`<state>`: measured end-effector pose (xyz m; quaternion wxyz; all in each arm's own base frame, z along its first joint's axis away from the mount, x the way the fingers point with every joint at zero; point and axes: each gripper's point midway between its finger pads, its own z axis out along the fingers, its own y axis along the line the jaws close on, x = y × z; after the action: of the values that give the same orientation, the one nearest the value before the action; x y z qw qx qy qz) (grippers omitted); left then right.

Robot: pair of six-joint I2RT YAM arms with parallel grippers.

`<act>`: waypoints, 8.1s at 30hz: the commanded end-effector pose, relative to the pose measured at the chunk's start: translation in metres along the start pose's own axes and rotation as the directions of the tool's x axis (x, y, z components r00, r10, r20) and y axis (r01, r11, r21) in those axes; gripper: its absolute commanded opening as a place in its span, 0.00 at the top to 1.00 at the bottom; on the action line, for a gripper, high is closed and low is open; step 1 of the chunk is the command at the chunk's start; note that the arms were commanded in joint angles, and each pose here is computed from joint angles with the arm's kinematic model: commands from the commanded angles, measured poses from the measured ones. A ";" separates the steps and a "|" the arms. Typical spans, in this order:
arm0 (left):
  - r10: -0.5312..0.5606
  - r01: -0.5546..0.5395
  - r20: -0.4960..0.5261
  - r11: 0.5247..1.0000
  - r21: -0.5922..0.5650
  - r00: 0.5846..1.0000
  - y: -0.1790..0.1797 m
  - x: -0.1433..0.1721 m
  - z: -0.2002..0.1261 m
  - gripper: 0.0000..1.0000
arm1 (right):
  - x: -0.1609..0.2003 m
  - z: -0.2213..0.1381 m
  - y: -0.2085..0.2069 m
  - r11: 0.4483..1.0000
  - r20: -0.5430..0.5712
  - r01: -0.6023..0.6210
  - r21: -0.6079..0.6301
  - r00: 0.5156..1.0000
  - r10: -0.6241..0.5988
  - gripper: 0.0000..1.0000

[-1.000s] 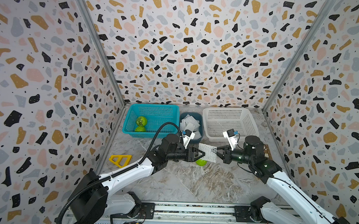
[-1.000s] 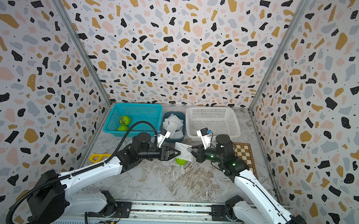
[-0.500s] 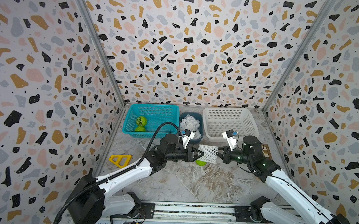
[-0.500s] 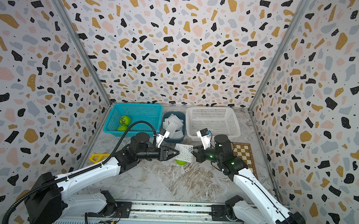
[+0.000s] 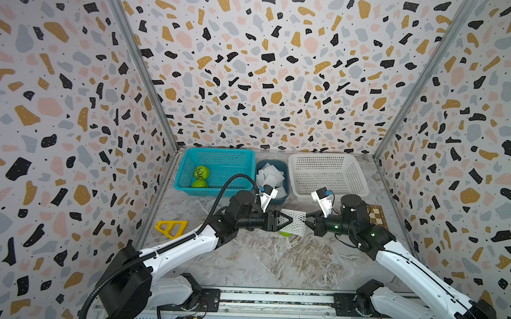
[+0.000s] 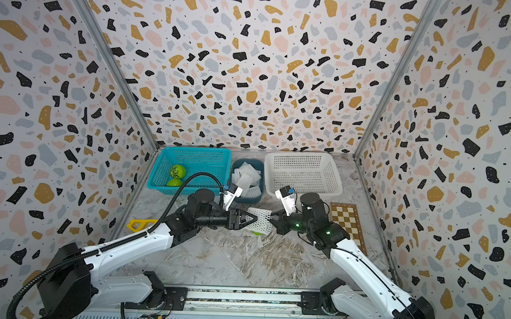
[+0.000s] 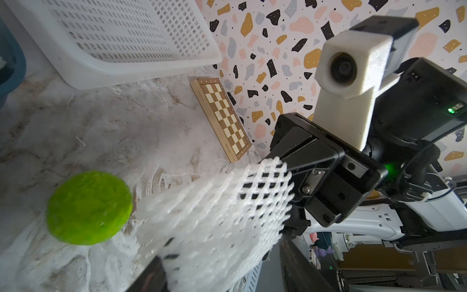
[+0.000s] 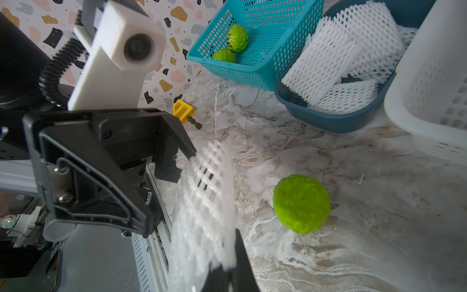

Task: Sleeve custard apples in foam nets
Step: Open the foam net.

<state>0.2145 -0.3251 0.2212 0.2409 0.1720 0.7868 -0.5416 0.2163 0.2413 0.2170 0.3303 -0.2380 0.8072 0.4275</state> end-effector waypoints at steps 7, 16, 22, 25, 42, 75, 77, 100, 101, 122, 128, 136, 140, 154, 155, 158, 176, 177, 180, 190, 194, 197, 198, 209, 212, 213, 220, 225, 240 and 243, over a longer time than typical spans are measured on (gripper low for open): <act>0.046 -0.050 0.040 0.994 0.095 0.998 -0.023 -0.011 -0.001 0.43 | -0.010 -0.001 0.008 0.999 0.030 0.010 -0.032 1.000 -0.009 0.98; 0.032 -0.033 0.034 0.998 0.053 0.999 -0.014 -0.003 -0.006 0.65 | -0.016 -0.011 -0.006 1.000 0.057 -0.005 0.023 0.998 0.004 0.98; 0.026 -0.028 0.026 0.998 0.061 0.999 -0.014 -0.001 -0.005 0.82 | -0.012 -0.008 -0.006 1.000 0.046 -0.011 0.011 0.999 0.010 0.98; 0.021 -0.022 0.024 0.998 0.063 1.000 -0.013 -0.001 -0.003 0.82 | -0.012 -0.008 0.000 1.000 0.043 -0.003 -0.015 0.999 0.003 0.98; 0.013 -0.015 0.046 0.999 0.045 0.999 -0.009 -0.006 -0.001 1.00 | -0.019 -0.020 -0.004 1.000 0.100 -0.002 0.021 0.995 -0.001 0.56; 0.102 -0.160 0.166 0.908 0.388 0.981 -0.101 -0.048 -0.023 1.00 | -0.040 -0.048 0.049 0.930 0.280 0.044 -0.366 0.958 0.065 0.31; 0.098 -0.156 0.163 0.904 0.397 0.982 -0.102 -0.049 -0.022 1.00 | -0.043 -0.057 0.065 0.908 0.300 0.100 -0.408 0.954 0.030 0.31; 0.085 -0.200 0.260 0.868 0.454 0.962 -0.117 -0.060 -0.034 1.00 | -0.048 -0.049 0.063 0.942 0.278 0.074 -0.327 0.960 0.021 0.24; 0.093 -0.212 0.273 0.869 0.446 0.957 -0.120 -0.062 -0.038 1.00 | -0.046 -0.047 0.060 0.943 0.273 0.062 -0.326 0.962 0.032 0.24; 0.145 -0.313 0.355 0.820 0.479 0.924 -0.143 -0.069 -0.057 1.00 | -0.058 -0.054 0.067 0.907 0.333 0.067 -0.415 0.939 0.083 0.33; 0.151 -0.324 0.357 0.805 0.496 0.922 -0.139 -0.060 -0.058 1.00 | -0.065 -0.075 0.096 0.847 0.368 0.153 -0.509 0.928 0.053 0.34; 0.161 -0.361 0.395 0.781 0.509 0.905 -0.138 -0.054 -0.059 1.00 | -0.063 -0.080 0.131 0.778 0.349 0.234 -0.583 0.937 -0.020 0.33; 0.158 -0.391 0.431 0.753 0.529 0.888 -0.143 -0.055 -0.062 1.00 | -0.063 -0.072 0.133 0.787 0.338 0.234 -0.570 0.940 -0.034 0.30; 0.138 -0.429 0.530 0.766 0.478 0.837 -0.139 -0.057 -0.076 1.00 | -0.066 -0.067 0.107 0.849 0.356 0.194 -0.491 0.934 -0.008 0.28; 0.143 -0.432 0.532 0.769 0.471 0.835 -0.139 -0.057 -0.076 1.00 | -0.067 -0.068 0.104 0.853 0.360 0.189 -0.486 0.933 -0.001 0.29; 0.165 -0.428 0.531 0.800 0.420 0.831 -0.131 -0.057 -0.075 1.00 | -0.069 -0.071 0.091 0.875 0.366 0.166 -0.456 0.931 0.014 0.30; 0.290 -0.439 0.438 0.850 0.291 0.851 -0.114 -0.040 -0.067 1.00 | -0.071 -0.085 0.077 0.915 0.376 0.145 -0.377 0.927 0.008 0.42; 0.289 -0.438 0.441 0.852 0.288 0.850 -0.114 -0.041 -0.067 1.00 | -0.072 -0.085 0.077 0.917 0.375 0.146 -0.371 0.927 0.005 0.42; 0.291 -0.445 0.445 0.846 0.294 0.847 -0.116 -0.041 -0.068 1.00 | -0.070 -0.082 0.073 0.923 0.363 0.132 -0.362 0.932 0.009 0.42; 0.262 -0.414 0.391 0.829 0.377 0.882 -0.123 -0.041 -0.057 1.00 | -0.062 -0.066 0.091 0.899 0.313 0.170 -0.403 0.949 -0.039 0.49; 0.253 -0.400 0.379 0.832 0.385 0.890 -0.123 -0.041 -0.054 1.00 | -0.063 -0.063 0.090 0.903 0.306 0.172 -0.393 0.951 -0.047 0.68; 0.251 -0.369 0.340 0.862 0.346 0.906 -0.115 -0.041 -0.050 0.94 | -0.065 -0.062 0.085 0.919 0.306 0.173 -0.355 0.950 -0.061 0.88; 0.250 -0.356 0.322 0.874 0.331 0.913 -0.113 -0.040 -0.048 0.88 | -0.066 -0.062 0.083 0.926 0.308 0.175 -0.336 0.949 -0.068 0.91; 0.198 -0.227 0.116 0.906 0.358 0.973 -0.103 -0.023 -0.027 0.60 | -0.069 -0.059 0.074 0.948 0.303 0.172 -0.267 0.949 -0.087 1.00; 0.185 -0.206 0.090 0.913 0.353 0.979 -0.098 -0.022 -0.021 0.62 | -0.069 -0.060 0.076 0.948 0.307 0.182 -0.261 0.947 -0.097 1.00; 0.182 -0.201 0.087 0.916 0.348 0.979 -0.097 -0.021 -0.020 0.65 | -0.069 -0.060 0.075 0.949 0.305 0.184 -0.256 0.947 -0.101 1.00; 0.196 -0.207 0.066 0.930 0.304 0.978 -0.091 -0.019 -0.020 0.63 | -0.069 -0.060 0.069 0.960 0.281 0.220 -0.174 0.945 -0.166 1.00; 0.206 -0.215 0.062 0.931 0.296 0.977 -0.092 -0.018 -0.026 0.53 | -0.063 -0.053 0.069 0.957 0.231 0.248 -0.149 0.950 -0.210 1.00; 0.197 -0.201 0.042 0.945 0.259 0.980 -0.083 -0.018 -0.034 0.51 | -0.054 -0.043 0.073 0.950 0.180 0.263 -0.168 0.956 -0.233 1.00; 0.194 -0.197 0.035 0.947 0.252 0.980 -0.081 -0.016 -0.034 0.43 | -0.055 -0.045 0.078 0.945 0.189 0.271 -0.183 0.953 -0.237 1.00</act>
<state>0.1798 -0.3230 0.2844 0.2557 0.2586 0.7065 -0.6071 0.1909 0.2487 0.2963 0.4034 -0.3234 0.7097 0.4785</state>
